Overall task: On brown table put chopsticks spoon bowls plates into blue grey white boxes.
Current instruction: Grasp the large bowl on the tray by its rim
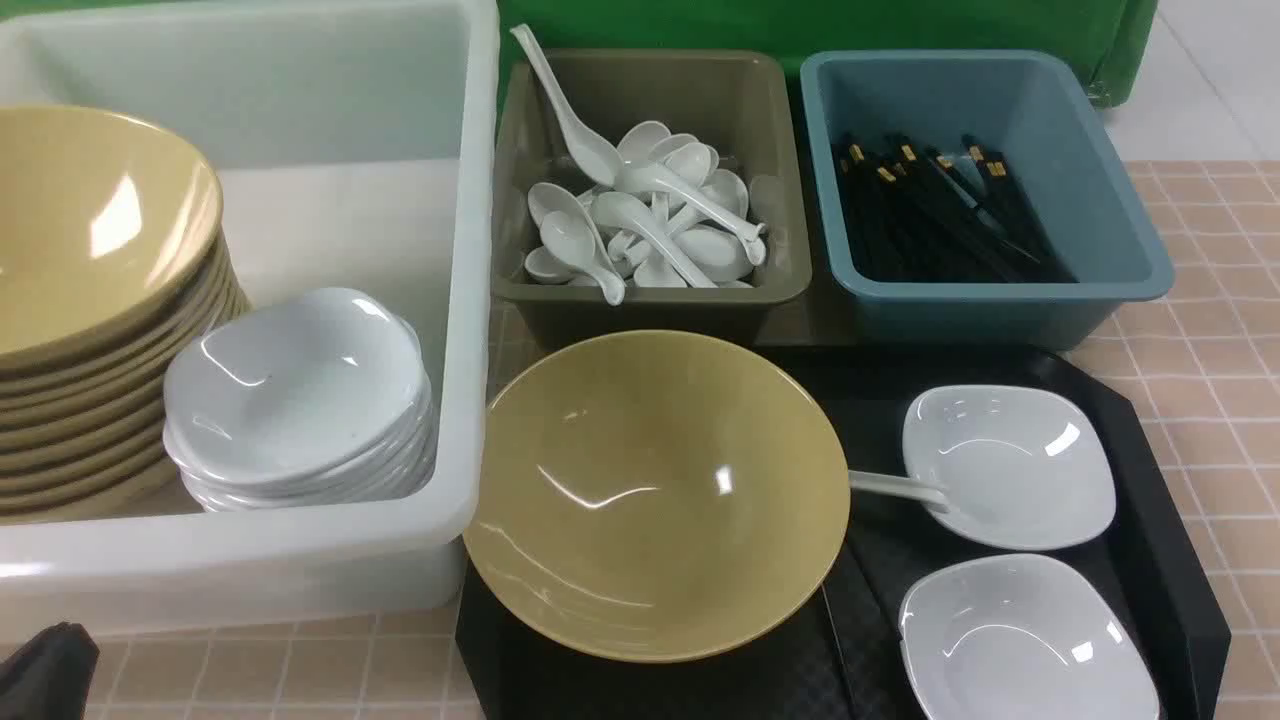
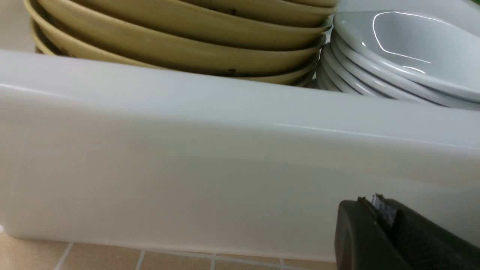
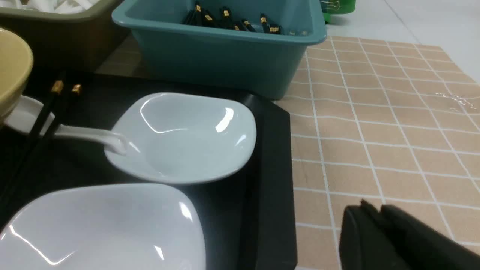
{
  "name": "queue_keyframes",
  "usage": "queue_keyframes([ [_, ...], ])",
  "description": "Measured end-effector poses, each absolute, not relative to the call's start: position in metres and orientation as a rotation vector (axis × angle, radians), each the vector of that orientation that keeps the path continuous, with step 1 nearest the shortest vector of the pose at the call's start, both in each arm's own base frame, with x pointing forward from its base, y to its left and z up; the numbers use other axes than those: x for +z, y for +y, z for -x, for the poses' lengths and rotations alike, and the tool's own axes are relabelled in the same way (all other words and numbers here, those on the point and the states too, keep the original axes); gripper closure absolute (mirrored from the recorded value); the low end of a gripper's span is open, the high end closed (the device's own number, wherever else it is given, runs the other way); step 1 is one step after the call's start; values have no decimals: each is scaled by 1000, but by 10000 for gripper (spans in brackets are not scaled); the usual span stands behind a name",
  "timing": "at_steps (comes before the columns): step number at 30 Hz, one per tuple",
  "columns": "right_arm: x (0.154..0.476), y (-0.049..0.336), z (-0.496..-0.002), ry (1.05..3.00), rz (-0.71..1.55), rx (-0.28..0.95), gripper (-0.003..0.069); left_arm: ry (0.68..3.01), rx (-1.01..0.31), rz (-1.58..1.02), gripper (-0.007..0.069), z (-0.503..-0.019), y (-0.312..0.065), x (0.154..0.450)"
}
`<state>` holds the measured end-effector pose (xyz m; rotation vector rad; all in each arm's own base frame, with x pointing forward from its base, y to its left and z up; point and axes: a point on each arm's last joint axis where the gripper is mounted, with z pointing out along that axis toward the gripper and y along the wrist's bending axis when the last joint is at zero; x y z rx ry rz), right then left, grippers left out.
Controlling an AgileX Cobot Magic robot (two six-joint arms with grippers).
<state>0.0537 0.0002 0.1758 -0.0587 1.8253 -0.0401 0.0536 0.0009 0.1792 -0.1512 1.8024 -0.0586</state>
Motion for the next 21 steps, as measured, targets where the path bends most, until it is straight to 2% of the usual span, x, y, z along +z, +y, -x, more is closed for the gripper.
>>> queue_keyframes([
  [21, 176, 0, -54, 1825, 59, -40, 533, 1803, -59, 151, 618, -54, 1, 179],
])
